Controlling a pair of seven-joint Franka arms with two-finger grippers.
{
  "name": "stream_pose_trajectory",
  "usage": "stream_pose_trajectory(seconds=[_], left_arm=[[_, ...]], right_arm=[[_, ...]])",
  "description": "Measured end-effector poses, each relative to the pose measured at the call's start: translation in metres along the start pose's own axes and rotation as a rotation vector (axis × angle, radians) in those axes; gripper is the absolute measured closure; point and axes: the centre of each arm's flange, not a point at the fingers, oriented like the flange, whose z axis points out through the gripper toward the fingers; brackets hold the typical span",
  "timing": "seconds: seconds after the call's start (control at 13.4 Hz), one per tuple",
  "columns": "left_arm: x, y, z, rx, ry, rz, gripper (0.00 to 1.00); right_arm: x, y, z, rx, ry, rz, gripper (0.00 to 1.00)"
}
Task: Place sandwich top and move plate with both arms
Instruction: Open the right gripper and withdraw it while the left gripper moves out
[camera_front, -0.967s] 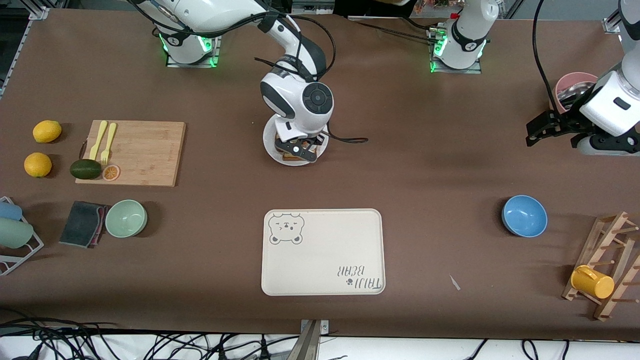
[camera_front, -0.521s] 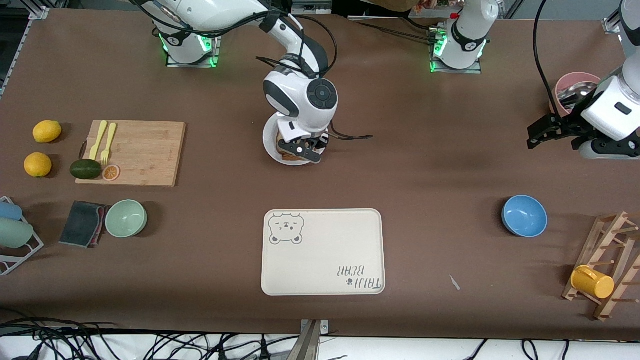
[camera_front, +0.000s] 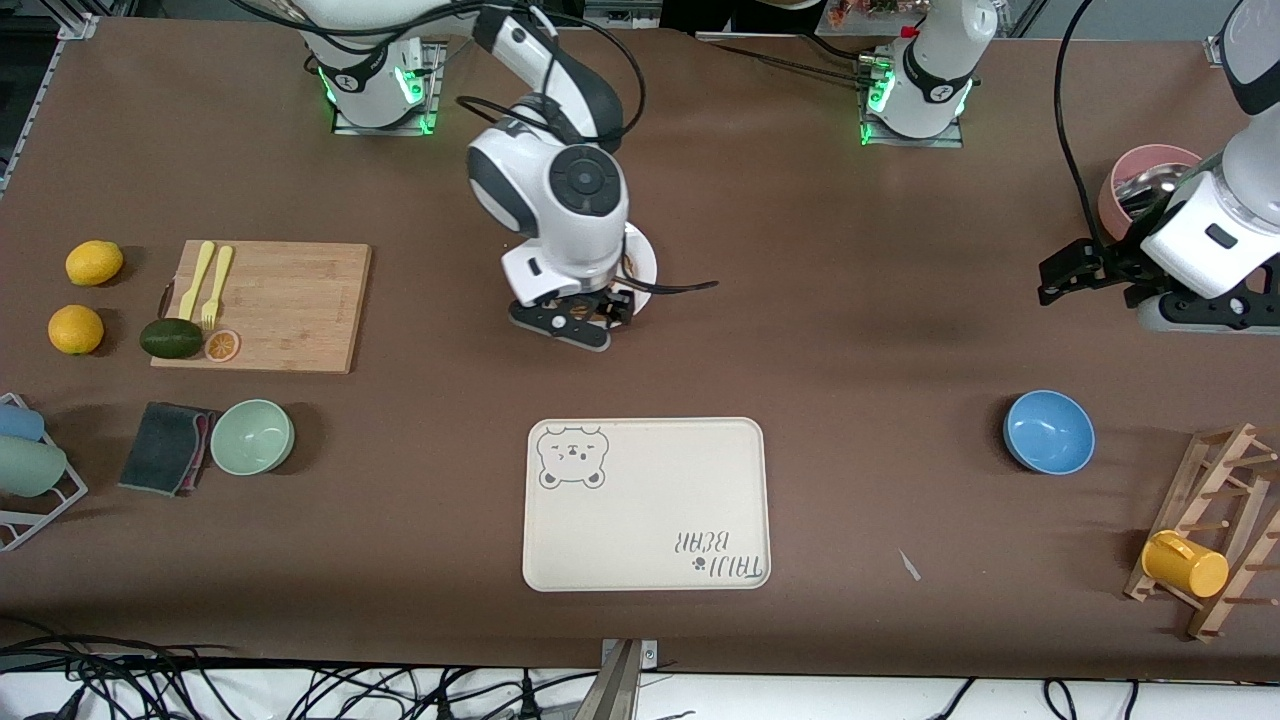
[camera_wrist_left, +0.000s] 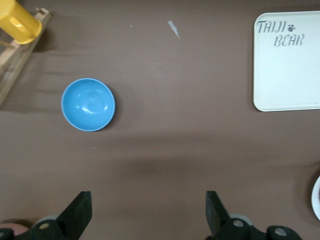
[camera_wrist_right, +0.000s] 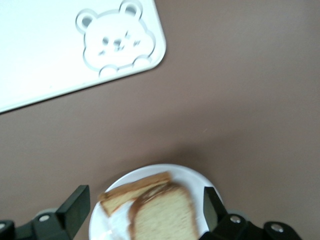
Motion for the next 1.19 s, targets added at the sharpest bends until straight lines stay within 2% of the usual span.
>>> stream_pose_trajectory(seconds=[0.15,0.37,0.52,0.74,0.89,1.19], left_arm=[[0.002,0.005,0.005,-0.054,-0.011,-0.007,0.0],[0.011,0.004,0.026,-0.148,-0.051,-0.038,0.0],[0.019,-0.001,0.046,-0.269,-0.093,-0.084,0.0],[0.029,-0.01,0.092,-0.485,-0.182,-0.176,0.0],[0.033,-0.014,0.125,-0.533,-0.232,-0.187,0.0],[0.035,-0.013,0.171,-0.553,-0.282,-0.101,0.0]], right_arm=[[0.032,0.031,-0.015,0.011,0.003,-0.055,0.0],[0.089,0.095,-0.034,0.084,-0.06,-0.121,0.0],[0.125,0.147,-0.044,0.093,-0.07,-0.166,0.0],[0.168,0.222,-0.05,0.061,-0.054,-0.258,0.0],[0.19,0.272,-0.054,0.035,-0.047,-0.299,0.0],[0.212,0.357,-0.084,0.021,-0.017,-0.305,0.0]])
